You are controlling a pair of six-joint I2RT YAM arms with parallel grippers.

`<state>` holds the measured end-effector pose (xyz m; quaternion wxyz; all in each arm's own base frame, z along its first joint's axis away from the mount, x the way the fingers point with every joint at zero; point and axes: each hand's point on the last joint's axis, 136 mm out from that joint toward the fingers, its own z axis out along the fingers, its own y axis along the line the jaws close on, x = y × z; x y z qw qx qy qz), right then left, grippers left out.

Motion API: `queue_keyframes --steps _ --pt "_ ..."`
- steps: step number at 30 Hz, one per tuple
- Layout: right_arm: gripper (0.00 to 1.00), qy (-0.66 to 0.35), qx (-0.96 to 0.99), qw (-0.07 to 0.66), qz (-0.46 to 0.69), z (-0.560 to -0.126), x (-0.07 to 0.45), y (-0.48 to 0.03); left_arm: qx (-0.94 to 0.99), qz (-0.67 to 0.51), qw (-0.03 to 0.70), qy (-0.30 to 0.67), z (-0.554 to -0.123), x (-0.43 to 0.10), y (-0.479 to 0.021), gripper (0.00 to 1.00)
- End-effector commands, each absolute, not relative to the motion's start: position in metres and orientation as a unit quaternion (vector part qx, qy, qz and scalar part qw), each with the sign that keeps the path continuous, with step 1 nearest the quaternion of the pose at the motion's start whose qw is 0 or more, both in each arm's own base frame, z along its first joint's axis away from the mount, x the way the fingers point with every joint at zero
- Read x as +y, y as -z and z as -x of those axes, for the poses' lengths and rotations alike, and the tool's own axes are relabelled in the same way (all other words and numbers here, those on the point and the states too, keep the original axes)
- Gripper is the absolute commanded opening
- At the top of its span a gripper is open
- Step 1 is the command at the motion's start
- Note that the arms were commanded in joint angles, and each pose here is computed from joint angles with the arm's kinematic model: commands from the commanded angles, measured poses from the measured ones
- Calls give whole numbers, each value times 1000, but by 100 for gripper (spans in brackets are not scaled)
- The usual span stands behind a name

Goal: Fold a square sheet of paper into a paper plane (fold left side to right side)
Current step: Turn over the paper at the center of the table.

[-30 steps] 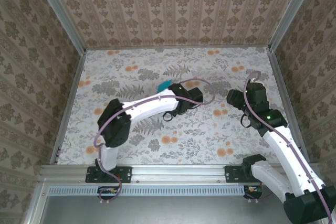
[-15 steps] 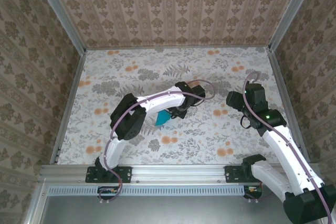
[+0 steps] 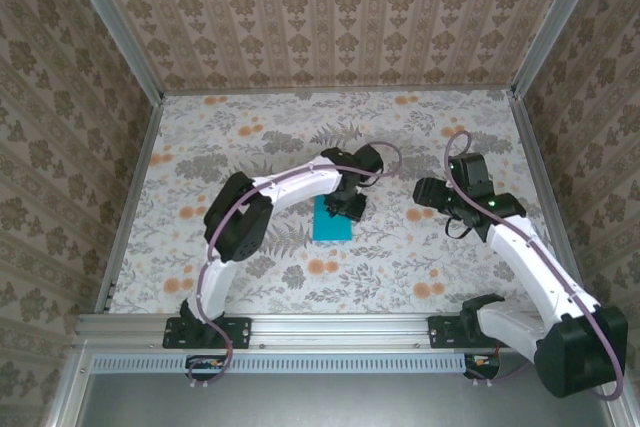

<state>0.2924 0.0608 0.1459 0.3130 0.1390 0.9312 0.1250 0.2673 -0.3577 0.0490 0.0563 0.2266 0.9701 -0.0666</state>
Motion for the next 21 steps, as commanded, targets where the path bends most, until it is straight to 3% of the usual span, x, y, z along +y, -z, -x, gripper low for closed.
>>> queue_keyframes --steps 1,9,15,21 --pt "72 -205 924 302 -113 -305 91 -151 955 -214 91 185 -275 -371 -100 43" --pt "64 -269 927 252 -62 -328 158 -129 939 -145 138 279 -298 -319 -134 48" --pt "56 -291 926 239 -15 -360 222 -113 934 -81 121 326 -302 -278 -111 48" --pt "48 -291 930 223 6 -391 258 -91 931 -53 88 349 -295 -270 -86 49"
